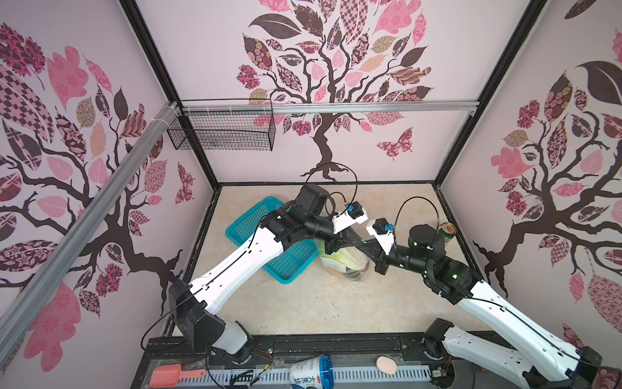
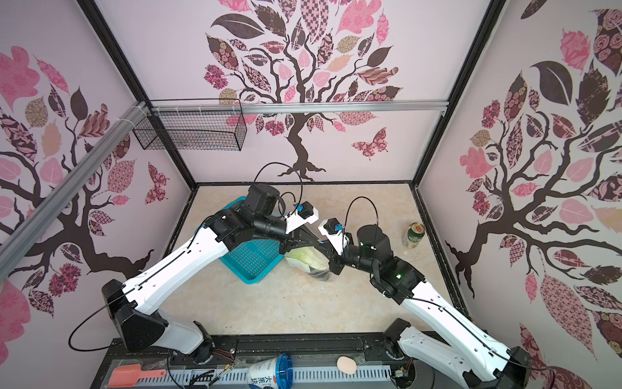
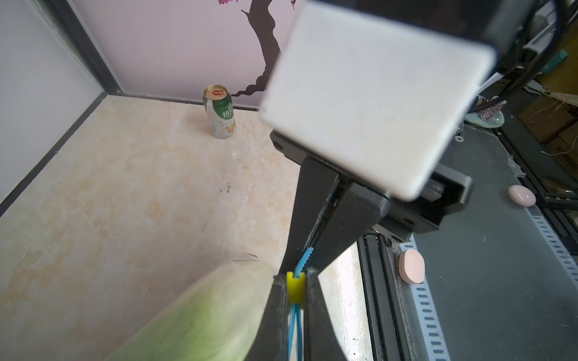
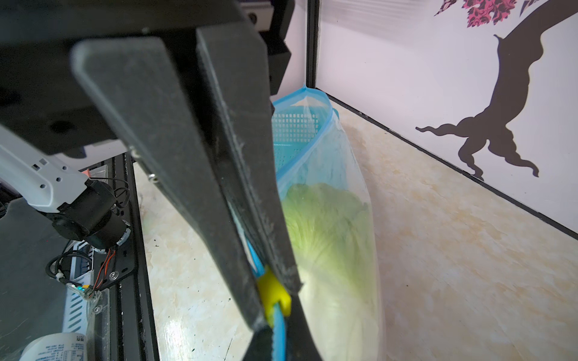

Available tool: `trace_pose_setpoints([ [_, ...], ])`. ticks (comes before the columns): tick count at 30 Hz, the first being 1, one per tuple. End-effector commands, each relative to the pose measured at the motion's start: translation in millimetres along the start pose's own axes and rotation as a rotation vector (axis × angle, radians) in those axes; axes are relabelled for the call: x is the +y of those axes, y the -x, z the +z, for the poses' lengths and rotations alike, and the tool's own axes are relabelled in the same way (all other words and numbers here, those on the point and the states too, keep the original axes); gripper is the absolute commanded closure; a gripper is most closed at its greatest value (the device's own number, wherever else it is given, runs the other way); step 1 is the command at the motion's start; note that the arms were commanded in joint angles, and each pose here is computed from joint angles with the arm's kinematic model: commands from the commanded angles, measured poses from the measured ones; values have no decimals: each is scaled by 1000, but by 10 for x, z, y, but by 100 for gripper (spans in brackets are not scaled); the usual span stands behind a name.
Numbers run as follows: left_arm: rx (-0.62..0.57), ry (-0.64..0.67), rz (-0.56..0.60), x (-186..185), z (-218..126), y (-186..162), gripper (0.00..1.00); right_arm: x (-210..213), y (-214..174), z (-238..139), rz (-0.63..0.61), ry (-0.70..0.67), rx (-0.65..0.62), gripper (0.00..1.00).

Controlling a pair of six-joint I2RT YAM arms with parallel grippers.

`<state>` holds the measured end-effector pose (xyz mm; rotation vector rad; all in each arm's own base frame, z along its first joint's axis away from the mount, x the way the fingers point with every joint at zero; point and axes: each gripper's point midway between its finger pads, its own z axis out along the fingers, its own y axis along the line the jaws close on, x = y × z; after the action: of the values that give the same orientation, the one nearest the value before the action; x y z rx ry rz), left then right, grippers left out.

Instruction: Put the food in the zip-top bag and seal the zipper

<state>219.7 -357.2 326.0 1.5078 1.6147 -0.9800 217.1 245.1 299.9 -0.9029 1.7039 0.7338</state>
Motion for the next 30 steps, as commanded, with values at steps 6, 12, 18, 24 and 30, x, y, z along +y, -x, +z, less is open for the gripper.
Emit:
trace_pose_setpoints([
  [6,57,163,63,166,-168,-111,100,-6,226,-143,5,-29,-66,100],
  [12,89,201,67,216,-175,-211,100,-35,210,-171,8,-51,-60,100],
  [18,128,255,60,292,-207,-349,100,-82,241,-213,9,-86,-72,100],
  [24,162,358,36,489,-362,-503,100,-147,312,-288,8,-135,-95,100],
  [30,192,456,21,646,-534,-613,100,-295,338,-326,23,-223,-103,100],
])
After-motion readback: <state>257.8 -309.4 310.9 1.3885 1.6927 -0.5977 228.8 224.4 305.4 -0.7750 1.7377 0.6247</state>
